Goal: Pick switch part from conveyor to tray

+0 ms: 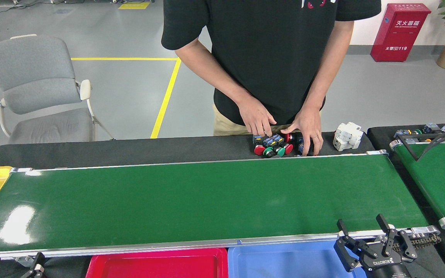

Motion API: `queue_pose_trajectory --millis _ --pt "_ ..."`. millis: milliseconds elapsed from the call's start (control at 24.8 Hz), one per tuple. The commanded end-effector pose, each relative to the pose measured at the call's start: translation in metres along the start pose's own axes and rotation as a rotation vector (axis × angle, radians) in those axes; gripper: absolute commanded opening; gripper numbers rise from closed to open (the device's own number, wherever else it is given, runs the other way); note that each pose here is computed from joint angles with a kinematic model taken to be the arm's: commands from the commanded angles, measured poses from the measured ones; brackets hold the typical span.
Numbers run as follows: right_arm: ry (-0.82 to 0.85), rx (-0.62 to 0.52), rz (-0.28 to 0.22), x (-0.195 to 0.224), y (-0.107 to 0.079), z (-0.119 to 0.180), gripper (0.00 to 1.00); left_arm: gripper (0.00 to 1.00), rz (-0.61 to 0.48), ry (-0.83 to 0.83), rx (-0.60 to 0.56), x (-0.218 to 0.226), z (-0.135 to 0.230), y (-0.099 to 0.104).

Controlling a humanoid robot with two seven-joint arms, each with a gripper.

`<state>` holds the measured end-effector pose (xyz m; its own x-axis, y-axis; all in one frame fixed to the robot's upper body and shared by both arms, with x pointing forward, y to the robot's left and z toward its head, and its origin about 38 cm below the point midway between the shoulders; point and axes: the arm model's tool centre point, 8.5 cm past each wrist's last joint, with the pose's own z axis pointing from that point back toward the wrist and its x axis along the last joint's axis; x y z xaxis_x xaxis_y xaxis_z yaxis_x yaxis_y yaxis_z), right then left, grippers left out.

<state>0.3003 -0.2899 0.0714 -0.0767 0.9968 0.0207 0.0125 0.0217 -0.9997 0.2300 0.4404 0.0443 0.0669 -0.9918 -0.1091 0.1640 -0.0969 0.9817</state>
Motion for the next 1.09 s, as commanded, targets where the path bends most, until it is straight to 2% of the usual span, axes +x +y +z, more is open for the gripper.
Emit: queue_pose_trajectory --millis 0,806,1048 --pt "-0.012 -0.034 0.011 -0.002 -0.01 -0.003 0.99 1.0 -0.006 0.002 0.022 -0.002 0.0 0.006" --pt "-0.008 -0.033 0.015 -0.004 -0.011 -0.005 0.99 1.0 -0.013 0.039 0.062 -0.014 0.001 0.018" --pt "0.006 0.008 -0.027 0.005 0.002 0.005 0.99 1.0 -0.011 0.042 0.061 -0.013 0.003 0.017"
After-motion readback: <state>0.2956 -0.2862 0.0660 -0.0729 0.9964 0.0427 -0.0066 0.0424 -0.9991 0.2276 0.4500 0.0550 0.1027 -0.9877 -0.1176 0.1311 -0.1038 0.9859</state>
